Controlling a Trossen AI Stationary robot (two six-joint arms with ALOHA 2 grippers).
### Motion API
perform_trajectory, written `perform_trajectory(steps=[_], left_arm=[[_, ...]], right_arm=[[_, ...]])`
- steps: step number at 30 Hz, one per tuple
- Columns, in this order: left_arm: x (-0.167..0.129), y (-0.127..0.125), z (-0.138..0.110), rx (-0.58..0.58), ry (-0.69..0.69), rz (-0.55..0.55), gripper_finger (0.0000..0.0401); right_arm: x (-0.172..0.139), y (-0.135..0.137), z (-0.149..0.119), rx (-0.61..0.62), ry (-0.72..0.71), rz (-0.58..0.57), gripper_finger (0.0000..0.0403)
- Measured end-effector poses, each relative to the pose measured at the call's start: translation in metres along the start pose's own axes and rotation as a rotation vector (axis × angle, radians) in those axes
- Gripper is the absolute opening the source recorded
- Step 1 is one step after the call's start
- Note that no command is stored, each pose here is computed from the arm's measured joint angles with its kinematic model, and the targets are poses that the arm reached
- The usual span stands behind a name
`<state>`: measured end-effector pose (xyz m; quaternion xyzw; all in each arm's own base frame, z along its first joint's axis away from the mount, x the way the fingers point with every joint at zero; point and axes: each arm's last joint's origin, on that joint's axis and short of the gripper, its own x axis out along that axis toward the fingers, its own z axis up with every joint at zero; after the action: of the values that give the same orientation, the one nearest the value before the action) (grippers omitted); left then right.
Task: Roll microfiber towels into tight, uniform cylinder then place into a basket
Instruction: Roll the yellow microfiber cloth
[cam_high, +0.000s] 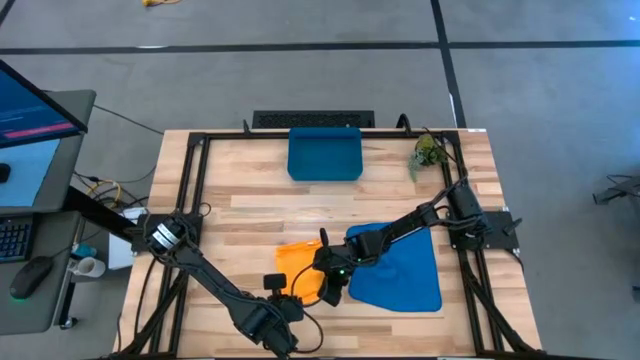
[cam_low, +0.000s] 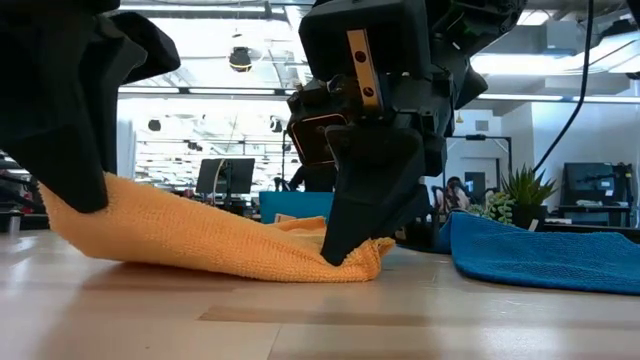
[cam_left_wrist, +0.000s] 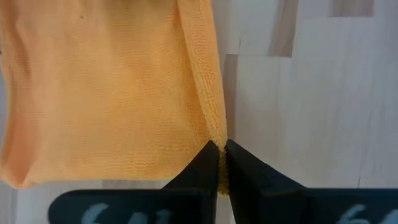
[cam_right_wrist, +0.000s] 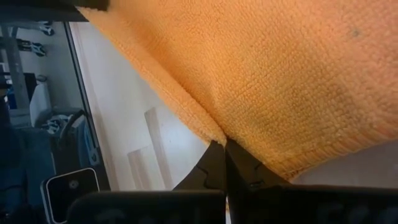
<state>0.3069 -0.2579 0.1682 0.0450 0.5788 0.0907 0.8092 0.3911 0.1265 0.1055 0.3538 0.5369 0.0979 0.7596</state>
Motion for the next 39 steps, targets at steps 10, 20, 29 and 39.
perform_trajectory(steps=[10,20,29,39], left_arm=[[0.0,0.0,-0.001,0.031,-0.002,0.009,0.0134],[-0.018,-0.005,-0.024,0.068,-0.057,0.165,0.0161],[-0.037,-0.035,-0.034,0.151,-0.303,0.11,0.0144],[0.006,-0.017,-0.02,0.185,-0.24,0.018,0.0122]], right_arm=[[0.0,0.0,0.0,-0.003,0.003,0.002,0.001],[0.0,0.0,0.0,-0.003,0.002,0.002,0.0008],[0.0,0.0,0.0,-0.003,0.002,0.002,0.0009],[0.0,0.0,0.0,-0.003,0.002,0.002,0.0011]])
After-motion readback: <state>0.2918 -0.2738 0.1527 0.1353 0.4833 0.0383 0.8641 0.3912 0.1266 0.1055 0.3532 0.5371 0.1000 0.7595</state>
